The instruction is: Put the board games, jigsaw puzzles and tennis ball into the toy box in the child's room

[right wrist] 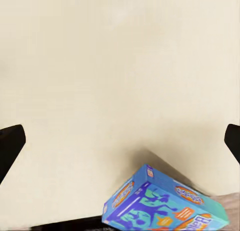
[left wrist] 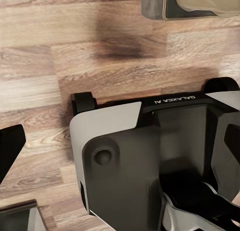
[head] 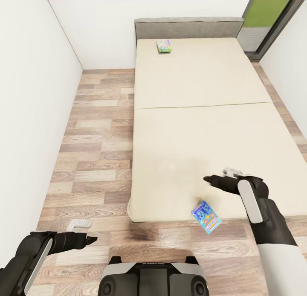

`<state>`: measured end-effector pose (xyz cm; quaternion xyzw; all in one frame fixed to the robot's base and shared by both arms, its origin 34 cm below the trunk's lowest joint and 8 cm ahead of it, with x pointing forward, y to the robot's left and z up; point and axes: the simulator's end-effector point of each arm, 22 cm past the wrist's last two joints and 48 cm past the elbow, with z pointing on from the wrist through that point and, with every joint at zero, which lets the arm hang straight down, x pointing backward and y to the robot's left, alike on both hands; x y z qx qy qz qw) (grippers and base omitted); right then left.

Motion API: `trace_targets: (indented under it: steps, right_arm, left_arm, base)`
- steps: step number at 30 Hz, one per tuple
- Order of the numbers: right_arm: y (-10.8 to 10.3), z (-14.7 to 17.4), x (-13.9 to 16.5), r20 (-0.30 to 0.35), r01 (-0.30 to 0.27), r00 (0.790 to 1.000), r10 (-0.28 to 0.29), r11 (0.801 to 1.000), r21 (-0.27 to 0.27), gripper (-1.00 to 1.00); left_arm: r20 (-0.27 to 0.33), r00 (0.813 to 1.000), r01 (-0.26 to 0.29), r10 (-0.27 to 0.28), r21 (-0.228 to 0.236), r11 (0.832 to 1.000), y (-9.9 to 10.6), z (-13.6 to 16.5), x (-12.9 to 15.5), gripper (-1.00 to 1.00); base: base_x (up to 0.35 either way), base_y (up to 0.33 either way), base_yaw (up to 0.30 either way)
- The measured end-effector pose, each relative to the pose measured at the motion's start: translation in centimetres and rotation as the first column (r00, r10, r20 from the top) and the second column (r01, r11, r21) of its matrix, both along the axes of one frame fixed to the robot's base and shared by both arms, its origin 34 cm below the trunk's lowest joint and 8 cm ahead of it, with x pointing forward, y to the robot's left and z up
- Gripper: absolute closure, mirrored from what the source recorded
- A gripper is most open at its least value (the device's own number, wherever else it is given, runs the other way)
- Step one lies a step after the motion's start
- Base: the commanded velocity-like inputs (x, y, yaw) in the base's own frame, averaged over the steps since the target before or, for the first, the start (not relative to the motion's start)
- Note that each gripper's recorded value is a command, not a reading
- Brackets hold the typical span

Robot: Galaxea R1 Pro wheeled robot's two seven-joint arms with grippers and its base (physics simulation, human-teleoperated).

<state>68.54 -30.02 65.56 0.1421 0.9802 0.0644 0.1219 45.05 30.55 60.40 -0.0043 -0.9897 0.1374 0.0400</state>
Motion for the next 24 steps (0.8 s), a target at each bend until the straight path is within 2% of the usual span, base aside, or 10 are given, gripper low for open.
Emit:
trace_targets:
  steps: [5, 10, 16, 21, 24]
  right_arm:
    - [-1.1, 2.3, -2.3, 0.054, 0.063, 0.996, -0.07, 0.99, 0.126, -1.0]
    - [-2.6, 4.1, -4.7, 0.081, 0.127, 0.985, -0.153, 0.957, 0.262, -1.0]
    - [-3.6, 7.2, -6.0, 0.135, 0.156, 0.962, -0.236, 0.886, 0.437, -1.0]
    - [-4.0, 10.2, -7.0, 0.189, 0.14, 0.936, -0.296, 0.809, 0.571, -1.0]
    - [-4.4, 11.6, -8.7, 0.2, 0.137, 0.923, -0.329, 0.766, 0.629, -1.0]
  left_arm:
    - [0.0, 1.0, 0.0, 0.0, 0.0, 1.0, 0.0, 0.0, 0.0, -1.0]
    - [0.0, 1.0, -0.001, 0.001, 0.0, 1.0, 0.1, 0.0, 0.0, -1.0]
    - [0.001, 1.0, -0.001, 0.001, -0.001, 1.0, 0.0, 0.0, 0.0, -1.0]
    - [0.003, 1.0, -0.001, 0.001, -0.001, 1.0, 0.0, 0.1, 0.1, -1.0]
    - [0.004, 1.0, -0.001, 0.001, -0.001, 1.0, 0.0, 0.2, 0.2, -1.0]
  base:
    - [0.0, 0.0, 0.0]
    - [0.0, 0.0, 0.0]
    - [0.0, 0.0, 0.0]
    - [0.0, 0.0, 0.0]
    - [0.0, 0.0, 0.0]
